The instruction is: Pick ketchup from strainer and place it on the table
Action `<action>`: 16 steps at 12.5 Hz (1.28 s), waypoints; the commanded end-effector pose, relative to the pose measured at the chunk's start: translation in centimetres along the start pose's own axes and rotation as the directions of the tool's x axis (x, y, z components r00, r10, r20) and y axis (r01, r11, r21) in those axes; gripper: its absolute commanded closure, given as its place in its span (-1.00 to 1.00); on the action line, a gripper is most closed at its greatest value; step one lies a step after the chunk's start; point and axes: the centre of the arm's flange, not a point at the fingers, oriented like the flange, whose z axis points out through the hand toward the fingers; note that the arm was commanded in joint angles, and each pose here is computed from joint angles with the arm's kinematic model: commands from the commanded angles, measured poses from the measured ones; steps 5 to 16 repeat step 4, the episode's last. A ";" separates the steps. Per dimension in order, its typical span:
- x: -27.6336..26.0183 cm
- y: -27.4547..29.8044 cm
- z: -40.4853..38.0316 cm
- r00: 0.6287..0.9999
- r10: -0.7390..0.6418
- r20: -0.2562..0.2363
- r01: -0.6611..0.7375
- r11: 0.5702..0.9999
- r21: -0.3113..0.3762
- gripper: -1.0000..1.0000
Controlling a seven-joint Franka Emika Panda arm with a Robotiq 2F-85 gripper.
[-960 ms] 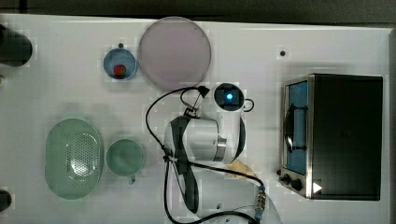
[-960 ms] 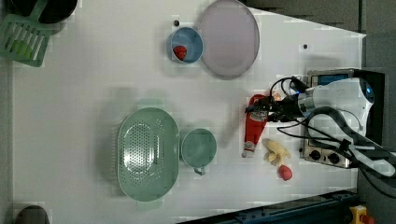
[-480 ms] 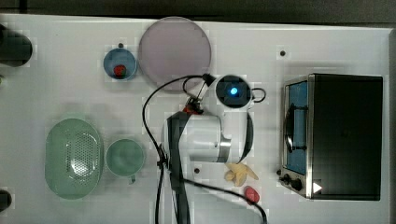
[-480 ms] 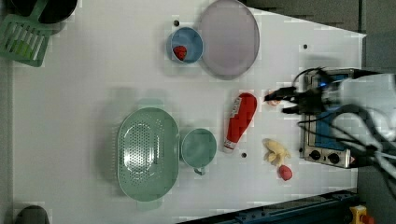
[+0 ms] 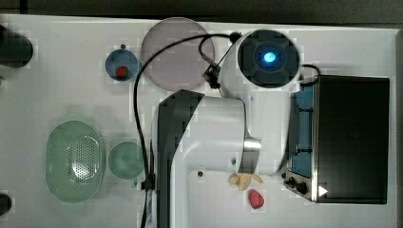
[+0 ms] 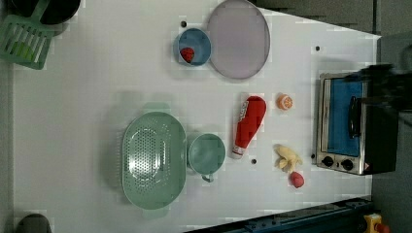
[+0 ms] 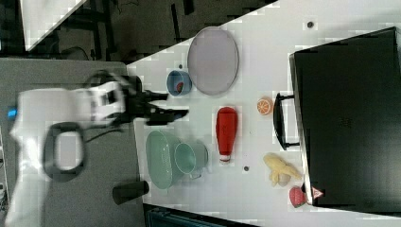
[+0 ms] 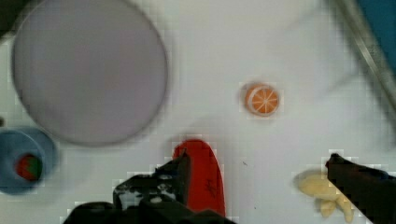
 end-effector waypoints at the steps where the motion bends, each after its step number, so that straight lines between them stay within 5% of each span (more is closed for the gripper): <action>1: 0.3 -1.0 -4.9 0.984 0.177 -0.015 -0.176 0.984 0.032 -1.00; 4: -0.6 -1.6 -7.4 0.978 0.209 0.016 -0.209 0.978 0.004 -1.00; 16: -0.6 -1.6 -7.4 0.978 0.209 0.016 -0.209 0.978 0.004 -1.00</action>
